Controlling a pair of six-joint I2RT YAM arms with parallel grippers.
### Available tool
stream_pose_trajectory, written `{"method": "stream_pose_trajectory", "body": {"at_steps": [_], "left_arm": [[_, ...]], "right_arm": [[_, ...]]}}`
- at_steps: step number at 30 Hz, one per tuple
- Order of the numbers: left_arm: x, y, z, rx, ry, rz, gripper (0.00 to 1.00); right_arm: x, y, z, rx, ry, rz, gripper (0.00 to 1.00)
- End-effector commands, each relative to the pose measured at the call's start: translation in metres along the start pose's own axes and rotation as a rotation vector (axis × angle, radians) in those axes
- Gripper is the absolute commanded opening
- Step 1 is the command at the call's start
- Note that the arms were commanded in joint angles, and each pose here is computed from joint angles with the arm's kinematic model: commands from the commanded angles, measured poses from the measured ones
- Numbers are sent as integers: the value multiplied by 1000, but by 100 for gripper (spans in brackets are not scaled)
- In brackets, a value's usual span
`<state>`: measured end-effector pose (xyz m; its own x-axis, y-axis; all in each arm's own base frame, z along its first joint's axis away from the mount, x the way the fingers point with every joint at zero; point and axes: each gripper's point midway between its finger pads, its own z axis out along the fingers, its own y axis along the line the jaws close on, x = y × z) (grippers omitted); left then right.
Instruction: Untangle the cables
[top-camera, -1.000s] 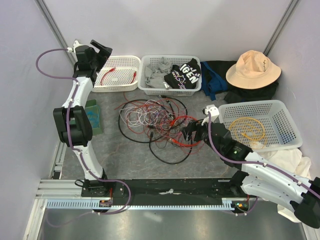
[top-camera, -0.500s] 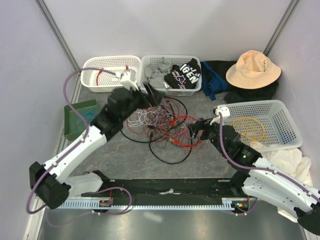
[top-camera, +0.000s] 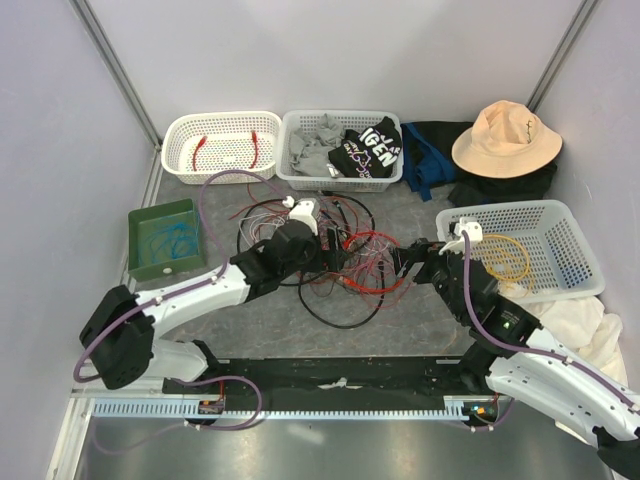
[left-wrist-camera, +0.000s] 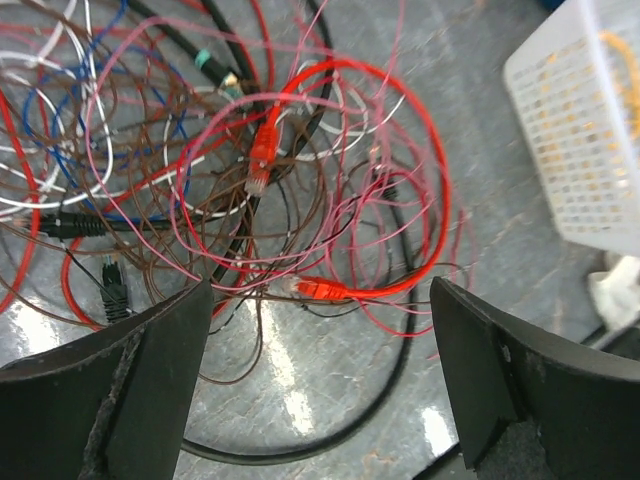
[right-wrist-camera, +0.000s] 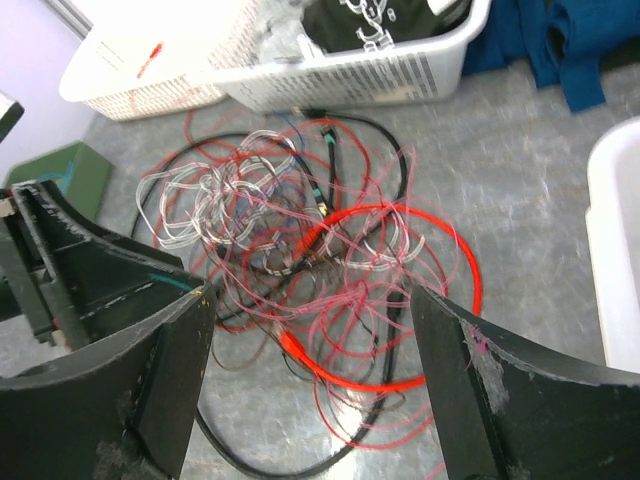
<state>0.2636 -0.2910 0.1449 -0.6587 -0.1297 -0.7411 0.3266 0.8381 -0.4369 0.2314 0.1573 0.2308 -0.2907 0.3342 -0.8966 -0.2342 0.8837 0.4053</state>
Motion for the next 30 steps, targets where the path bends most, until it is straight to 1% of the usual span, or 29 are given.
{"method": "stream_pose_trajectory", "body": {"at_steps": [1, 2, 3, 6, 8, 9, 10, 11, 13, 20, 22, 24, 27, 28, 30], "left_arm": [[-27, 3, 12, -84, -125, -14, 97], [-33, 10, 11, -122, -151, 3, 98], [-48, 19, 8, -187, -210, 12, 100], [-75, 21, 4, -238, -286, 87, 100], [-79, 23, 10, -266, -273, 167, 100], [-88, 18, 12, -266, -284, 184, 100], [-89, 16, 16, -266, -274, 209, 100], [-79, 20, 25, -282, -224, 272, 99], [-75, 9, 33, -229, -183, 324, 97], [-48, 4, 45, -133, -54, 506, 95], [-41, 4, 54, -130, -11, 531, 95], [-37, 5, 65, -139, 8, 552, 95], [-42, 6, 79, -166, 13, 604, 95], [-32, 14, 90, -182, 49, 634, 95], [-33, 14, 100, -196, 63, 649, 94]], "right_arm": [[13, -6, -1, 19, 29, 40, 86], [14, -6, -2, 19, 35, 37, 86], [13, -5, -2, 17, 35, 38, 86], [13, -7, -2, 23, 36, 25, 86], [13, -9, -2, 33, 35, 15, 86], [13, -9, -1, 34, 34, 15, 86], [13, -9, -1, 36, 37, 12, 86], [13, -8, -1, 32, 37, 9, 86], [12, -9, -2, 34, 34, 6, 86], [8, -11, -4, 35, 18, -1, 86], [10, -10, -3, 36, 26, -6, 86], [12, -10, -2, 33, 32, -6, 86], [13, -9, -1, 26, 33, -3, 86], [13, -9, -2, 29, 33, -5, 86], [11, -10, -3, 29, 23, -3, 86]]}}
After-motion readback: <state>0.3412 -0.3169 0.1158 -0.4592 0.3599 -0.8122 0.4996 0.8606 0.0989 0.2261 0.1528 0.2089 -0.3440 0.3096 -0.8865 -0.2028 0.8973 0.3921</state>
